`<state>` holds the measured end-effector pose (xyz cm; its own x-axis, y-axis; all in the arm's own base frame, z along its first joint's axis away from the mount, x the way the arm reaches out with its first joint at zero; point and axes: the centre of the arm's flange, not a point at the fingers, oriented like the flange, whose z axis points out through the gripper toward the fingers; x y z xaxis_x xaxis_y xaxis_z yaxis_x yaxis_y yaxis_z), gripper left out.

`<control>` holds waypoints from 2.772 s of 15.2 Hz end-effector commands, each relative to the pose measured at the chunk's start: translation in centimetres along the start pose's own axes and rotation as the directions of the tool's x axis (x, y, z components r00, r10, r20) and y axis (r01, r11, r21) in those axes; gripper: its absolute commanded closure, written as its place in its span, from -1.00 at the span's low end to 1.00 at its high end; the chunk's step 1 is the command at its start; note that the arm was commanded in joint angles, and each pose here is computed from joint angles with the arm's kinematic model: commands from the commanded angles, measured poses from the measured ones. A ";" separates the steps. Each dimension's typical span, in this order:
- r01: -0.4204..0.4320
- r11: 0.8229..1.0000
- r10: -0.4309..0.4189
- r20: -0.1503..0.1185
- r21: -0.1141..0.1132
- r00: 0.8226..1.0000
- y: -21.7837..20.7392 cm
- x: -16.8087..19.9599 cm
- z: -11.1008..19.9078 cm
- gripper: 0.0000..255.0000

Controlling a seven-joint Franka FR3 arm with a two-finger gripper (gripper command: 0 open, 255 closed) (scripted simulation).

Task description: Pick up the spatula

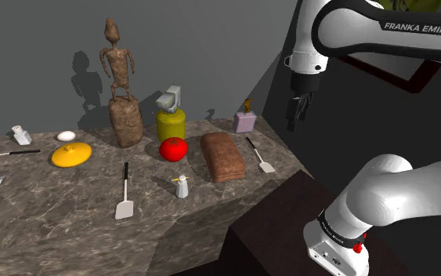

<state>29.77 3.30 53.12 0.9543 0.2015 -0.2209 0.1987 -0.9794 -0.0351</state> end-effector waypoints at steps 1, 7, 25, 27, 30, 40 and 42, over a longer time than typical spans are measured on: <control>0.000 1.000 0.000 0.000 0.000 1.000 0.0 0.0 0.0 -1.00; -0.097 0.995 0.097 -0.048 0.004 0.994 3.4 3.7 5.6 -1.00; -0.375 0.926 0.376 -0.185 0.044 0.908 15.7 14.0 21.6 -1.00; -0.404 0.913 0.406 -0.199 0.051 0.892 17.2 15.0 23.3 -1.00; -0.446 0.893 0.449 -0.220 0.062 0.866 19.6 16.6 25.8 -1.00; -0.544 0.834 0.548 -0.267 0.094 0.793 25.7 20.3 32.8 -1.00; -0.544 0.834 0.548 -0.267 0.094 0.793 25.7 20.5 33.8 -1.00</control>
<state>46.96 -17.97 15.19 0.9254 -0.3732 0.0656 -0.3740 -0.9274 -0.0004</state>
